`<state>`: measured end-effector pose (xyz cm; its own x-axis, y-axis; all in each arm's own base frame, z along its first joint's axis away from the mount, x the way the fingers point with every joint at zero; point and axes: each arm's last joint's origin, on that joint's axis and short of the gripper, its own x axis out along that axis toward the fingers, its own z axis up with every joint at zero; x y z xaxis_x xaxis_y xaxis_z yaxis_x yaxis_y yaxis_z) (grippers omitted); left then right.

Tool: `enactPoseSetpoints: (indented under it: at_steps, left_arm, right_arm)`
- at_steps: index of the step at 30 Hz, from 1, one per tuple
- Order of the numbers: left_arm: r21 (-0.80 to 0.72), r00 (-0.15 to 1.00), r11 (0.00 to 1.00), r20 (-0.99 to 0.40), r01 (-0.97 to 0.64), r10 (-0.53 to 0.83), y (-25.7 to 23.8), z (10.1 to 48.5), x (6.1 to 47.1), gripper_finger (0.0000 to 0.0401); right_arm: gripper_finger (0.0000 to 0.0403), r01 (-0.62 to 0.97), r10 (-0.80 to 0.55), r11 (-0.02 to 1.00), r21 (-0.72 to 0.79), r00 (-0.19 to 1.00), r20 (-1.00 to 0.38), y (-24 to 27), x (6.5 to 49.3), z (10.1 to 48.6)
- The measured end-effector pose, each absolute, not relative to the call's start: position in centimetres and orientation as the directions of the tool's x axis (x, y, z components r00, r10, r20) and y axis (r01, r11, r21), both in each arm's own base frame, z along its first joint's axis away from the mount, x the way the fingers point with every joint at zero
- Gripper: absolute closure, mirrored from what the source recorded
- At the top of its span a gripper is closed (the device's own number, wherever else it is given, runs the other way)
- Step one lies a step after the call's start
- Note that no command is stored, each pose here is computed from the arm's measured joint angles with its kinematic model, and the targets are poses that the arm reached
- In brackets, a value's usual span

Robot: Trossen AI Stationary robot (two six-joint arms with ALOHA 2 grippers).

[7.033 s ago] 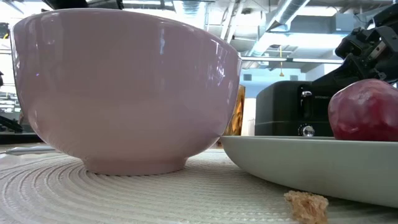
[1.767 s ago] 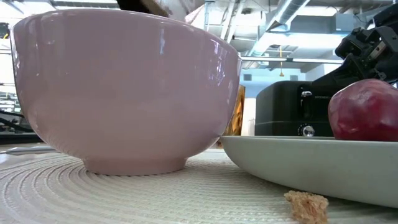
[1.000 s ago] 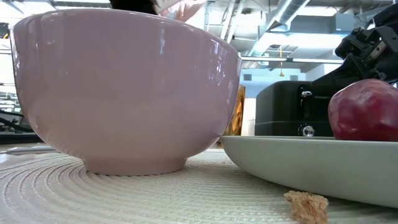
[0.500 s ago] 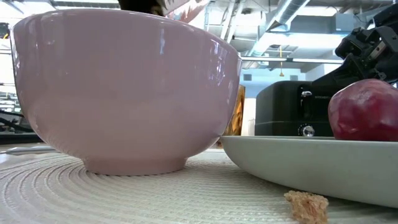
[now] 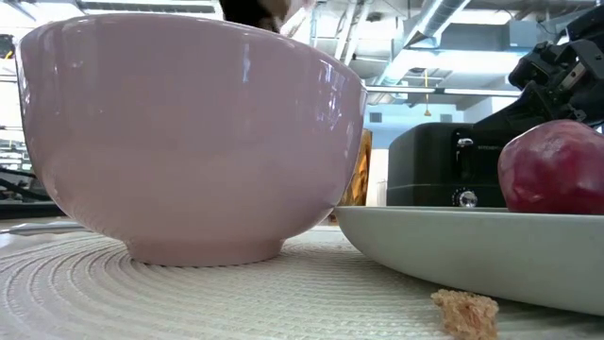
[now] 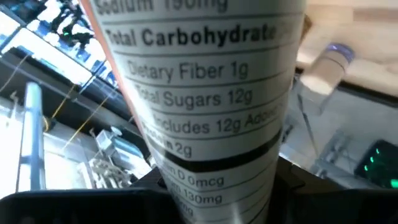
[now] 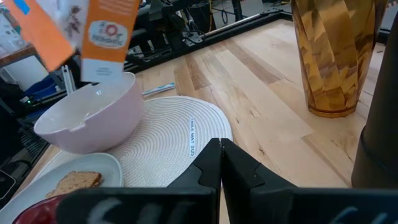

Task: Arrange a breakfast setting
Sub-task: Pour the cereal into the white bowl

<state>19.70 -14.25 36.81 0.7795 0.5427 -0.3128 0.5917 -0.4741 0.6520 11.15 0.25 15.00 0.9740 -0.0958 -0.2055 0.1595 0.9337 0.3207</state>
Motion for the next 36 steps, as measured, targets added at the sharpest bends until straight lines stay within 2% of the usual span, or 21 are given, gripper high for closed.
enactPoseSetpoints:
  at_steps: [4,7,36]
  left_arm:
    - [0.574,0.778,-0.541,-0.334,0.615,0.532,-14.65,36.34,20.01,0.0295]
    - [0.579,0.780,-0.530,-0.378,0.619,0.498,-14.74,36.16,19.99,0.0296]
    - [0.570,0.779,-0.546,-0.330,0.614,0.533,-14.60,36.43,19.95,0.0298]
  right_arm:
    - [0.0372,0.159,-0.096,0.934,0.321,0.974,-0.205,0.25,11.15,15.00]
    - [0.0372,0.159,-0.096,0.934,0.321,0.974,-0.206,0.25,11.15,15.00]
    - [0.0372,0.159,-0.096,0.934,0.321,0.974,-0.205,0.25,11.15,15.01]
